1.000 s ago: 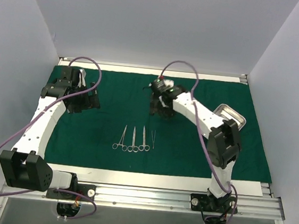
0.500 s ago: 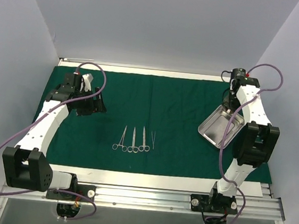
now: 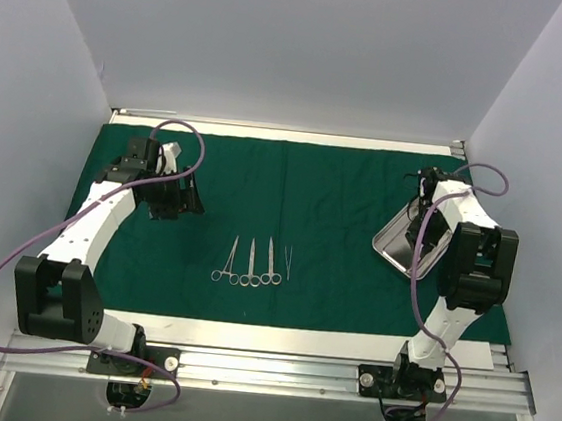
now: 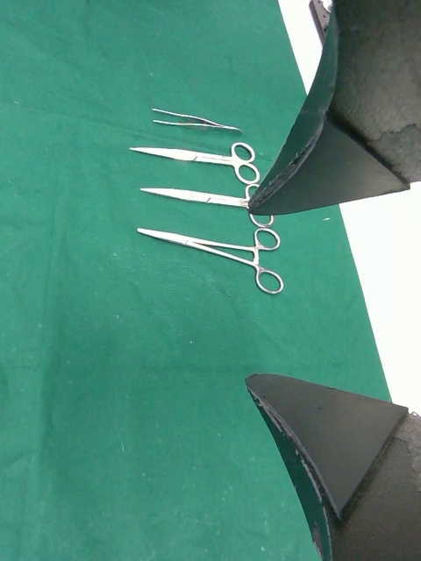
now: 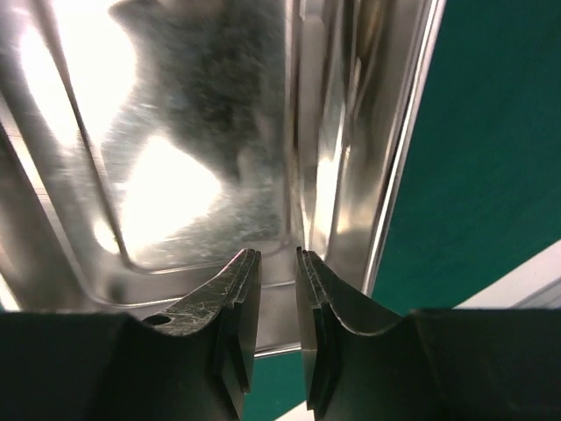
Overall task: Open and lay out the surgical kit
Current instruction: Pick up the medical item from the container.
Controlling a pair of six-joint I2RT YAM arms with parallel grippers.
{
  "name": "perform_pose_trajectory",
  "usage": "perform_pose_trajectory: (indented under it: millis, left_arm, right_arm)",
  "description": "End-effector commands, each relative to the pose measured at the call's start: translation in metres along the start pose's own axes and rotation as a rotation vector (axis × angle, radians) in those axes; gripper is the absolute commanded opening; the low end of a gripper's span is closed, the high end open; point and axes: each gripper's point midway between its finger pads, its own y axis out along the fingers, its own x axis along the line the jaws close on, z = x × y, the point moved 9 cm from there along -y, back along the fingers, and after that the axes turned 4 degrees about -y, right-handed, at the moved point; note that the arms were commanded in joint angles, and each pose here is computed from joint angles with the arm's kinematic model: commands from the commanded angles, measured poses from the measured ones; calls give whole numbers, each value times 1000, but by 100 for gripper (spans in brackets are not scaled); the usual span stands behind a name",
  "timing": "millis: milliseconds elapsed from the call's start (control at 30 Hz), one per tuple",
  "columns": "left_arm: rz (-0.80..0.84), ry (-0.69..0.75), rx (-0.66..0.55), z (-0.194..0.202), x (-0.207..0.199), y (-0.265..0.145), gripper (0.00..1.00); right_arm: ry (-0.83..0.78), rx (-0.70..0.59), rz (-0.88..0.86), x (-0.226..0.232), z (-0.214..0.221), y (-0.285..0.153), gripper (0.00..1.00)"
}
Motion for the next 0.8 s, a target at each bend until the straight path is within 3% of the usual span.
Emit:
perform_pose_trajectory:
  millis: [0,533,633,667,767]
  left_arm:
    - [56,16,-34,-13,-9,-3,81]
    - [31,12,-20,-13,-7,-4,79]
    - [29,10,-23,-14,-8,-4,78]
    - [26,6,-28,-15,-9,-6,77]
    - [44,2,-38,-19,-13,-11,74]
  right_arm:
    - [36,15,12,-16,8,-4,25]
    - [59,86,-30,-16,20,39,29]
    - [62,107,-48,-14,19,44,18]
    - [59,93,-57,-14,16,40,6]
    - [68,0,-88,-16,-8,8,0]
